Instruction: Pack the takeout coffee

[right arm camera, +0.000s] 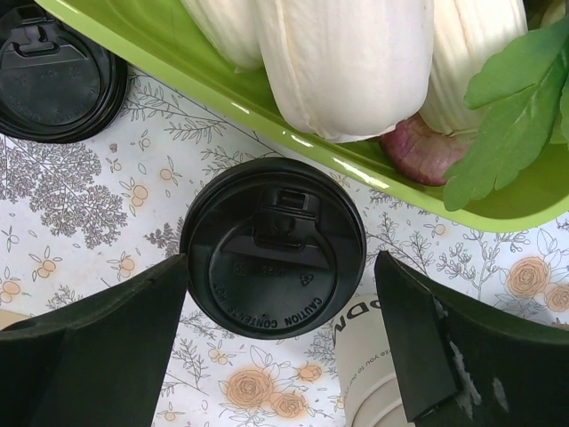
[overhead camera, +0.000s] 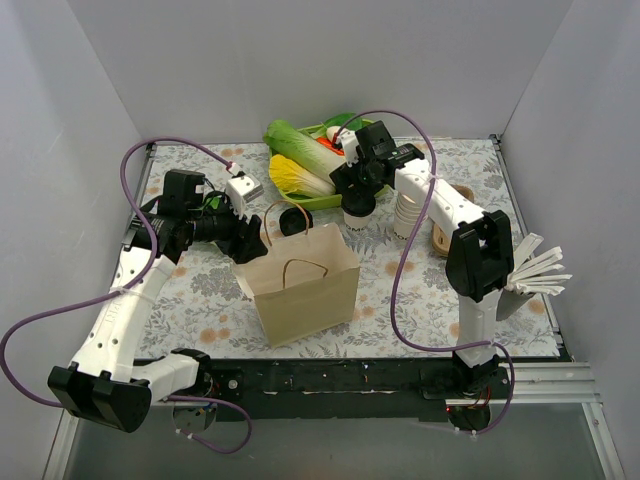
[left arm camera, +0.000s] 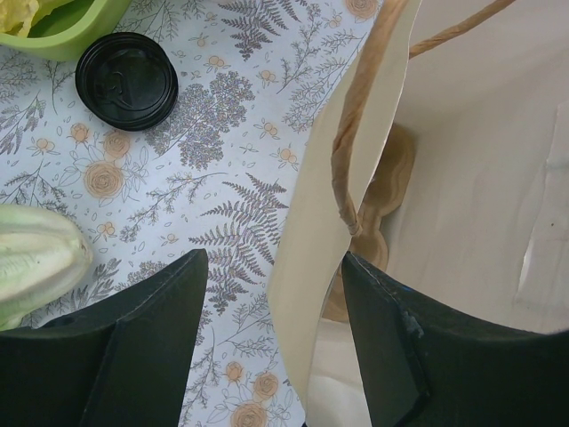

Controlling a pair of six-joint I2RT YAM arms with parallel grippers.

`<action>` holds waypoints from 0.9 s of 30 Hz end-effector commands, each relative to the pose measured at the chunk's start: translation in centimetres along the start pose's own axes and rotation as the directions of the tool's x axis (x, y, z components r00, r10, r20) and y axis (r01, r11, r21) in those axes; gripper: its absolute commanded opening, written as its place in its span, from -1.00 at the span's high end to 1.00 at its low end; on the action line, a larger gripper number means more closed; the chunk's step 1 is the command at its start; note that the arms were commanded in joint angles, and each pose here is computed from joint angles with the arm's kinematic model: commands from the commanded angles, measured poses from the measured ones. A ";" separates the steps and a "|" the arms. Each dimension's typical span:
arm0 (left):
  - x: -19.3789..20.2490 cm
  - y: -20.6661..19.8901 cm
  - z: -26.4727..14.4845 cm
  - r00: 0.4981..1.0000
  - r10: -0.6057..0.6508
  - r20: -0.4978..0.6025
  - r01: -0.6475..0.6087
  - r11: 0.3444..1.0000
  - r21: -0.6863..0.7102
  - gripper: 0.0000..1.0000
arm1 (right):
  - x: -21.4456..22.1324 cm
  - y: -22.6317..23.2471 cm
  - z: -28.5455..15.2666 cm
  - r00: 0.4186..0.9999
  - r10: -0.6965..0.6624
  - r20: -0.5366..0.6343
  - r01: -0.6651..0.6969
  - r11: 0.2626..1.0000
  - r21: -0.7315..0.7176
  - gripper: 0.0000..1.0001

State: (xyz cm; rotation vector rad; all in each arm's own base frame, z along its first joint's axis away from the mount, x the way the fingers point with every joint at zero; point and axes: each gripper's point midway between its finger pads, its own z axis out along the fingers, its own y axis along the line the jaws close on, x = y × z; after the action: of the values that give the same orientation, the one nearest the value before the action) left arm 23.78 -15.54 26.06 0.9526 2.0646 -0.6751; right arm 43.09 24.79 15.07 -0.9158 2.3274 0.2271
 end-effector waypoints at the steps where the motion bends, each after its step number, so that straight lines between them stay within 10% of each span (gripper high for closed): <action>1: -0.6 0.1 -0.5 1.000 0.011 0.019 -0.011 1.000 -0.017 -0.24 | -0.6 -0.1 0.3 1.000 0.016 0.020 -0.016 1.000 0.009 -0.84; 27: -0.3 0.2 -0.4 1.000 0.004 0.011 -0.004 1.000 -0.019 -0.24 | 0.1 0.4 0.9 0.999 0.035 -0.005 -0.035 0.999 -0.008 -0.80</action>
State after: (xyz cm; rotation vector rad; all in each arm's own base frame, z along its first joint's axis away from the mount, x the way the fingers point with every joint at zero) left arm 23.82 -15.49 26.03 0.9476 2.0687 -0.6717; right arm 43.06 25.01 14.41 -0.8921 2.3511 0.2426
